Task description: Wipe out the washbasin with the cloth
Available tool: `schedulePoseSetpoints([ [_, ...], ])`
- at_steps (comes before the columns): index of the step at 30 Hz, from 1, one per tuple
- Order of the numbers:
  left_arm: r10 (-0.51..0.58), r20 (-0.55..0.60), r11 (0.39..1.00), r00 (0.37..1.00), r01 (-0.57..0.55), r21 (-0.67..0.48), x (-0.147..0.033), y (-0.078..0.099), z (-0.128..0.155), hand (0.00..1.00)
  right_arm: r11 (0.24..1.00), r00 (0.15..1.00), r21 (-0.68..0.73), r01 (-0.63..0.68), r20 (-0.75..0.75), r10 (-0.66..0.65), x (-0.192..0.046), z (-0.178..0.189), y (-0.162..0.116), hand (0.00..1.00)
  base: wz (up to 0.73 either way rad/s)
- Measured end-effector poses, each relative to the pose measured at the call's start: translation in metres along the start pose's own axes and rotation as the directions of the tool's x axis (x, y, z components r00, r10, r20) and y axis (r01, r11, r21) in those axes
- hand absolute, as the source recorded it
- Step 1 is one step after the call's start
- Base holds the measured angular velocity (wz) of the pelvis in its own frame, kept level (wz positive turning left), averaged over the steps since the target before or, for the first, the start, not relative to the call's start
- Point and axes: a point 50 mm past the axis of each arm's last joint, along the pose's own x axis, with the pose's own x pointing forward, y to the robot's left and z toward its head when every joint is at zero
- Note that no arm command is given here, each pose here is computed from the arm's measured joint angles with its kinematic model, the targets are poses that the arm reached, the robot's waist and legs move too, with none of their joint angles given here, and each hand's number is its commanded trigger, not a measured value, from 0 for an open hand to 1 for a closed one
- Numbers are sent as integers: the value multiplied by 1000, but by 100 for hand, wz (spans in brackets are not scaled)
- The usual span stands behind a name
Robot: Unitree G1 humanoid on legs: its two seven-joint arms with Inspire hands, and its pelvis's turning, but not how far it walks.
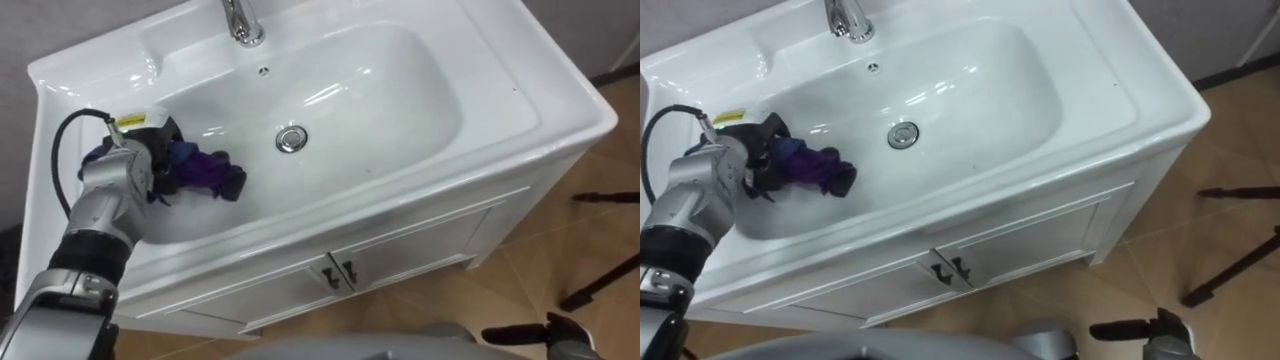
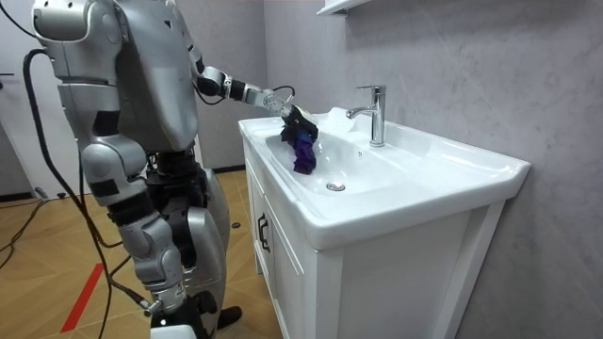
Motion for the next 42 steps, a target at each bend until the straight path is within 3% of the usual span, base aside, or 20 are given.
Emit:
schedulePoseSetpoints([
  [14, 0, 190, 992, 982, -24, 121, -18, 13, 49, 100, 999, 1000, 36, 23, -19, -22, -1, -10, -1, 0, 3],
  [22, -50, 228, 991, 972, 20, 131, -20, 7, 59, 100, 999, 1000, 37, 23, -4, -23, -1, -11, -1, 0, -2],
  [28, -188, 285, 977, 940, 148, 154, -23, -19, 85, 100, 1000, 1000, 9, 11, -16, -11, -1, -12, 2, 0, 1],
  [42, -203, 380, 975, 902, 153, 159, -30, -7, 134, 100, 997, 999, -72, -42, -31, 39, -3, -10, 21, 0, 0],
])
